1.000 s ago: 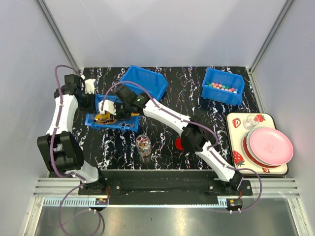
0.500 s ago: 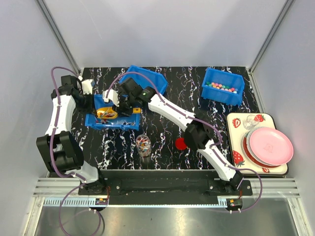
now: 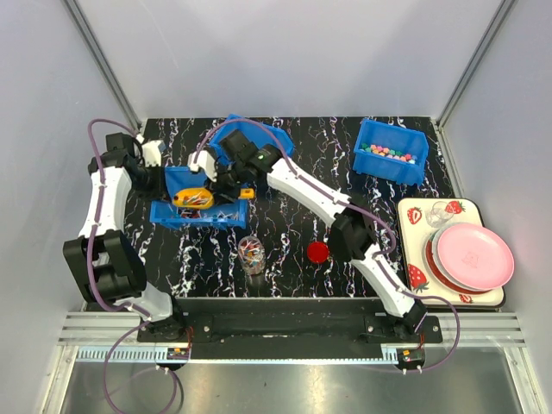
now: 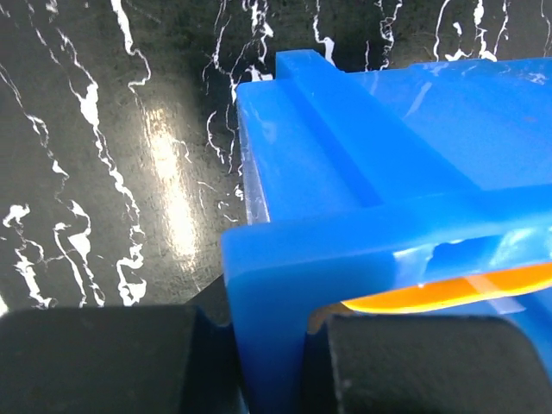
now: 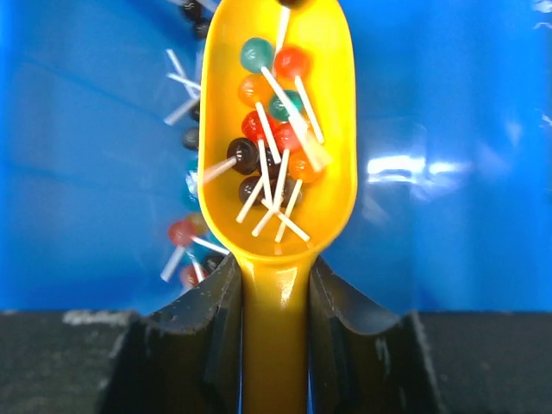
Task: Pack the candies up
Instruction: Scoop the fake candies from the storage box, then place the fake candies in the packing bottle.
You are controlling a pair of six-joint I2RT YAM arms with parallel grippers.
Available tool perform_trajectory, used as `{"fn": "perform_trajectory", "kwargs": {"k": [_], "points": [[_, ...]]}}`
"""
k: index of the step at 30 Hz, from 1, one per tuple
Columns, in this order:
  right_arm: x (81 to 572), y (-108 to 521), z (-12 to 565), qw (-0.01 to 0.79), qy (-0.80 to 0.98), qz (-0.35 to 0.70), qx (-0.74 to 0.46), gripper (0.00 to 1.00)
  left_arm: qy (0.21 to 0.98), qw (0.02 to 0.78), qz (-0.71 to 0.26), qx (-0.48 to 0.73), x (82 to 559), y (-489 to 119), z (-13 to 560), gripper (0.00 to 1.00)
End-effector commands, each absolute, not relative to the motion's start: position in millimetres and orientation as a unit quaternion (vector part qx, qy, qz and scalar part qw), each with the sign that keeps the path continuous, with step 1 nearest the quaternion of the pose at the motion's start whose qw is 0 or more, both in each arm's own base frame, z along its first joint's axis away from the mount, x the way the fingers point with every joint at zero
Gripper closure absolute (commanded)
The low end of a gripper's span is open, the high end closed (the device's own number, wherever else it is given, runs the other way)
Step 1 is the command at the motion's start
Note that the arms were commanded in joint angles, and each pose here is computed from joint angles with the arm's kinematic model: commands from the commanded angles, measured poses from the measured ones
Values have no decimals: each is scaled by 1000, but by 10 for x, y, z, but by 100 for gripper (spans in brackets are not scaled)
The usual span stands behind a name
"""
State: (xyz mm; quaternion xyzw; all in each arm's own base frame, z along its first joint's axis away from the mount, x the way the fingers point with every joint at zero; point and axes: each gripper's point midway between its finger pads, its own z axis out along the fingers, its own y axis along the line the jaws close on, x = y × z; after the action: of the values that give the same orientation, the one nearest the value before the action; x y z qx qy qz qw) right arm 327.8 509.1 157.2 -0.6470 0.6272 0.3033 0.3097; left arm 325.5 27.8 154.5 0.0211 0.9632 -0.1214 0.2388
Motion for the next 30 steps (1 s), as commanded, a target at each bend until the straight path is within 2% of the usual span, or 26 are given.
{"fn": "perform_trajectory", "kwargs": {"k": [1,16,25,30], "points": [[3536,4876,2805,433,576,315,-618,100,953,266,-144,3,3272,300,1729,100],[3455,4567,2994,427,580,308,-621,100,957,265,-121,-1,3295,384,1714,100],[3180,3956,3250,417,587,283,-633,100,960,254,-119,-6,3321,421,1605,100],[2989,3658,3067,385,607,262,-644,100,961,250,-117,-10,3379,456,1499,100]]}}
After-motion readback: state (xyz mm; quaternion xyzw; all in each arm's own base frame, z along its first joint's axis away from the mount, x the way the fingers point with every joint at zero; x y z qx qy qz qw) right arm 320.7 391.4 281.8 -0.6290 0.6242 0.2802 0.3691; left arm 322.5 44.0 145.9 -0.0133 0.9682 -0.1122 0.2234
